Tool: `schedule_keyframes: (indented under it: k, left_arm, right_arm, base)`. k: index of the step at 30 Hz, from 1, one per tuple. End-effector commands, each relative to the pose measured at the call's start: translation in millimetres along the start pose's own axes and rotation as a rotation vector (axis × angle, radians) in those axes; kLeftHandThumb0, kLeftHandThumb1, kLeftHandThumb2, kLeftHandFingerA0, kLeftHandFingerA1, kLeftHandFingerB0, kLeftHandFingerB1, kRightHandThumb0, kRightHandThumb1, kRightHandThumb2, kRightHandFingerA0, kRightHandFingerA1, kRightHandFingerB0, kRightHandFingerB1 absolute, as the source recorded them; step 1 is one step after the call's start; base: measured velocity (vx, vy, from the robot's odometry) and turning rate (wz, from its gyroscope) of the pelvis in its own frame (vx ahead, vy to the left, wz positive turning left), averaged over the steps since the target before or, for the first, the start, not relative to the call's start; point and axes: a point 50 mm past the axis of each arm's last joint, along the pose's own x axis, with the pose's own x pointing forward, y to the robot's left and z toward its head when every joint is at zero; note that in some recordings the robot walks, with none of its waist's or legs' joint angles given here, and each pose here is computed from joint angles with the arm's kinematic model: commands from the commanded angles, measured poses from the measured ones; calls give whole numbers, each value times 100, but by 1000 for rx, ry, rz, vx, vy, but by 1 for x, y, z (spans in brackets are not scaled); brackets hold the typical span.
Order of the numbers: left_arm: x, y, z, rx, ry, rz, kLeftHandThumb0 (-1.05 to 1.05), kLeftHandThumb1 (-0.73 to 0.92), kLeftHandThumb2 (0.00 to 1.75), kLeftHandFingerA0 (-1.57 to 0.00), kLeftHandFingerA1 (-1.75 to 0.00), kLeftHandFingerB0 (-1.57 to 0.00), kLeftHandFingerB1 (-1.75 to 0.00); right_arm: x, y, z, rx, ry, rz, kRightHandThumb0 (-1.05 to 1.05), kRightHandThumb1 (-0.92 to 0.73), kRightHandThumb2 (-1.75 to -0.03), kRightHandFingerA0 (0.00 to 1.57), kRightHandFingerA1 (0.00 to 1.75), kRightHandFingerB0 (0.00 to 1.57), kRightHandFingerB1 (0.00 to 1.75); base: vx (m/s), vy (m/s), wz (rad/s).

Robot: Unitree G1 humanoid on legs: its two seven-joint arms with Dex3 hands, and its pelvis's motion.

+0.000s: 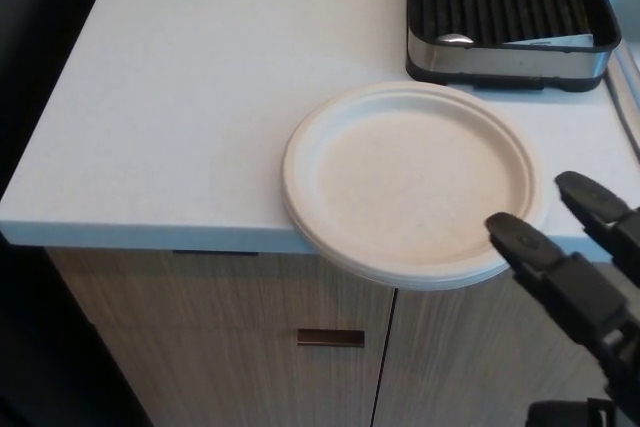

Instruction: Pick up a plate using the right hand and walk towards the sink and put it inside

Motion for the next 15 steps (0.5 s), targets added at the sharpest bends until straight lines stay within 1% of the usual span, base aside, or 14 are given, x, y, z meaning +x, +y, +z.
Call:
schedule_keyframes:
  k: [1,4,5,6,9,10,11,12,13,14,15]
  left_arm:
    - [0,3,2,-7,-26,13,11,81,173,-133,-153,-107,-129]
    - [1,3,0,-4,-16,12,13,81,170,-132,-151,-107,-128]
    - [1,3,0,-1,-16,13,16,63,175,-120,-157,-105,-135]
    - [1,3,0,1,-11,16,15,61,175,-118,-157,-102,-134]
    - [2,2,-1,1,-4,20,15,61,175,-118,-157,-102,-134]
    - [1,3,-1,5,-5,20,13,82,167,-129,-147,-107,-127]
    - [0,4,-2,9,-6,20,13,82,167,-129,-147,-107,-127]
    - [-1,5,-3,4,-6,20,15,88,175,-126,-149,-107,-130]
    - [-2,5,-4,-6,-7,20,15,88,175,-126,-149,-107,-130]
    - [-1,6,-5,-4,-2,21,12,84,168,-133,-149,-113,-131]
    - [-1,6,-5,-2,0,22,12,84,168,-133,-149,-113,-131]
  right_arm:
    - [5,9,-7,-65,58,89,-79,-48,-87,0,12,0,16]
    - [11,18,-8,-66,63,123,-80,-49,-87,0,10,0,17]
    - [13,19,-8,-59,62,129,-79,-47,-86,0,12,0,18]
    - [14,20,-8,-58,62,136,-80,-48,-87,0,11,0,18]
    - [16,22,-9,-62,64,143,-80,-48,-87,0,11,0,18]
    - [20,24,-9,-72,61,158,-83,-49,-86,0,10,0,12]
    - [24,28,-8,-84,58,176,-83,-49,-86,0,10,0,12]
    - [27,30,-9,-94,59,185,-80,-48,-85,0,12,0,13]
    - [27,31,-10,-95,62,188,-80,-48,-85,0,12,0,13]
    - [29,32,-11,-85,63,191,-82,-50,-84,0,8,0,12]
    - [30,32,-12,-81,64,192,-82,-50,-84,0,8,0,12]
  base:
    - [0,0,0]
    - [0,0,0]
    - [0,0,0]
    - [0,0,0]
    - [0,0,0]
    - [0,0,0]
    - [0,0,0]
    - [0,0,0]
    - [0,0,0]
    - [0,0,0]
    - [0,0,0]
